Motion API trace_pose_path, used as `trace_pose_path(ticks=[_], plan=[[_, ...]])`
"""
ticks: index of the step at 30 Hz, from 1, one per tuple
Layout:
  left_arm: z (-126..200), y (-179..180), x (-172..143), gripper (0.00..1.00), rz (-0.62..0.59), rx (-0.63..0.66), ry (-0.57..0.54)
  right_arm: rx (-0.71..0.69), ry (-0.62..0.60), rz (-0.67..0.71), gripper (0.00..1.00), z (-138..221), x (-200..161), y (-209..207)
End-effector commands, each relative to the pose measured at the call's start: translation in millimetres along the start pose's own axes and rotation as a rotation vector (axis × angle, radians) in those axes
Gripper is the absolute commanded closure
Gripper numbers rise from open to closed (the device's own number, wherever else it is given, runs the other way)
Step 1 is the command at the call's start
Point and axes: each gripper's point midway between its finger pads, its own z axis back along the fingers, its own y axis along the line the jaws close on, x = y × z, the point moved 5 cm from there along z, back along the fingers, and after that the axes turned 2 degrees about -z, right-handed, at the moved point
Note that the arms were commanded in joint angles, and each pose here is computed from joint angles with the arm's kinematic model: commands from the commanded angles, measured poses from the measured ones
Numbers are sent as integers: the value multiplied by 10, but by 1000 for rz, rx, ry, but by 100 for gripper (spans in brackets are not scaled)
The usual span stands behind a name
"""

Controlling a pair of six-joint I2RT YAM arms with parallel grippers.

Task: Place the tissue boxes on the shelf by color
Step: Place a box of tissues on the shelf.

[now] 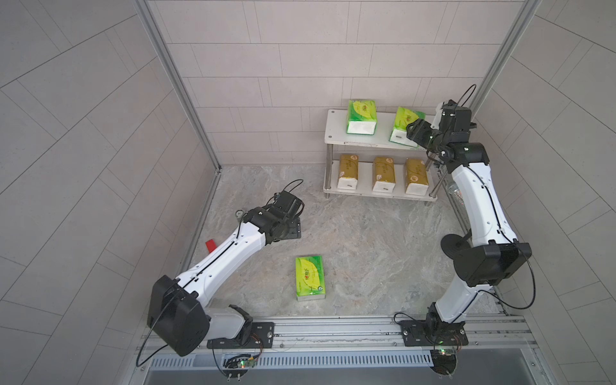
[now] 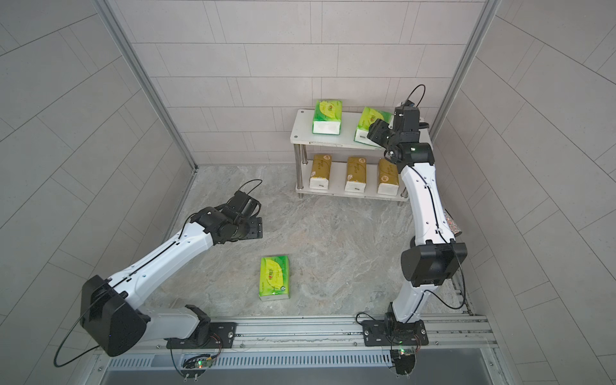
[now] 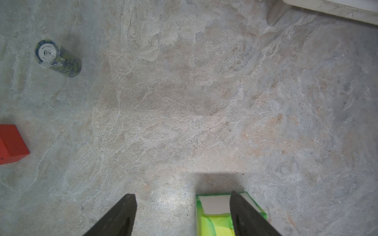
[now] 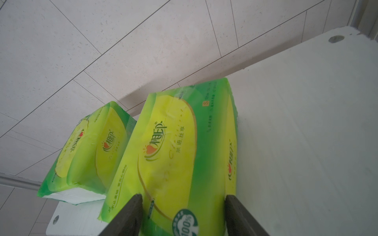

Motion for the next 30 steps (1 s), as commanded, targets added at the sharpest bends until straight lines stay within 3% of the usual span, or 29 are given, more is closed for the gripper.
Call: trace_pose_path(ticks=[1,13,30], plan=[[42,15,-21,20,-2,6,1,64,58,31,34,-70,-30,-6],[-22,-15,17,20,-8,19,11,179,139,56,34,-279,-25,14],[-85,-46,62,20,-9,31,12,95,113,50,34,-431,0,-142]])
